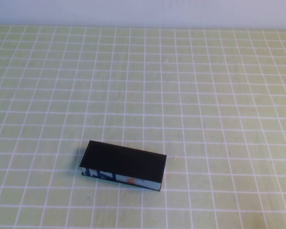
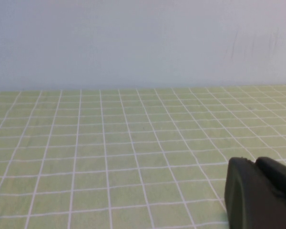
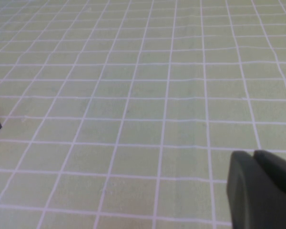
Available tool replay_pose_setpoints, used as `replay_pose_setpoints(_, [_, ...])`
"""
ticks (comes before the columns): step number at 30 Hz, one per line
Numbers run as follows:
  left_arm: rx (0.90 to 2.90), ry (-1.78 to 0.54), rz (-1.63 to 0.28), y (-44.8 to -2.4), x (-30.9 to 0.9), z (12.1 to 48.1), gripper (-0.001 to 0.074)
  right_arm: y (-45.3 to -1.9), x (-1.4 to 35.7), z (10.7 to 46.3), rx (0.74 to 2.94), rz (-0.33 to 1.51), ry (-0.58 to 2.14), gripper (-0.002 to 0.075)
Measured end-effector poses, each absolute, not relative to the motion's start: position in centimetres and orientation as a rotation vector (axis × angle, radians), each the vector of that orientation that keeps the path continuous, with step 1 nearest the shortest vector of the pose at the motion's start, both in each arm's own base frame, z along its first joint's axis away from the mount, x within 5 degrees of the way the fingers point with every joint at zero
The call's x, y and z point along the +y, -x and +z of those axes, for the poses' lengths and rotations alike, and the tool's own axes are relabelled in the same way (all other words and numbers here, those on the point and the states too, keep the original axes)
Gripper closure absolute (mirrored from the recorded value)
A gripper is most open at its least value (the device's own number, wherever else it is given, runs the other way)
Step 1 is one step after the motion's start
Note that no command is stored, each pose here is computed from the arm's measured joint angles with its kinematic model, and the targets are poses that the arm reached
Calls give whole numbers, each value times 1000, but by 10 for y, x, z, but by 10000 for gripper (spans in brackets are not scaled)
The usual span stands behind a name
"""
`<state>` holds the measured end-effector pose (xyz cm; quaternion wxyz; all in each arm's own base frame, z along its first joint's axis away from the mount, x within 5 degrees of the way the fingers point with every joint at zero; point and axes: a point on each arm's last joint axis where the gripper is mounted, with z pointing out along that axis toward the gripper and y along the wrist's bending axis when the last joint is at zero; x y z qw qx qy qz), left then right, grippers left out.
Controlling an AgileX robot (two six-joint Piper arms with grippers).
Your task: Return glasses to glasses case
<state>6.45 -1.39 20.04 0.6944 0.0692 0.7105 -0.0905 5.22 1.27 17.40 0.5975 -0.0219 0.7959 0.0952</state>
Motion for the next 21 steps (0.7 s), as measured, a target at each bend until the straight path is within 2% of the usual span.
replay_pose_setpoints(5, [1586, -154, -202, -64, -14, 200, 738, -52, 13, 174, 1847, 221, 51, 737])
replay_pose_setpoints(10, [1550, -276, -71, -64, -14, 202, 738, -52, 13, 174, 1847, 221, 51, 737])
replay_pose_setpoints(16, [1515, -154, 33, -62, -5, 205, 738, -52, 13, 174, 1847, 224, 47, 737])
replay_pose_setpoints(21, [1639, -94, 50, -57, -2, 192, 738, -52, 13, 174, 1848, 226, 45, 737])
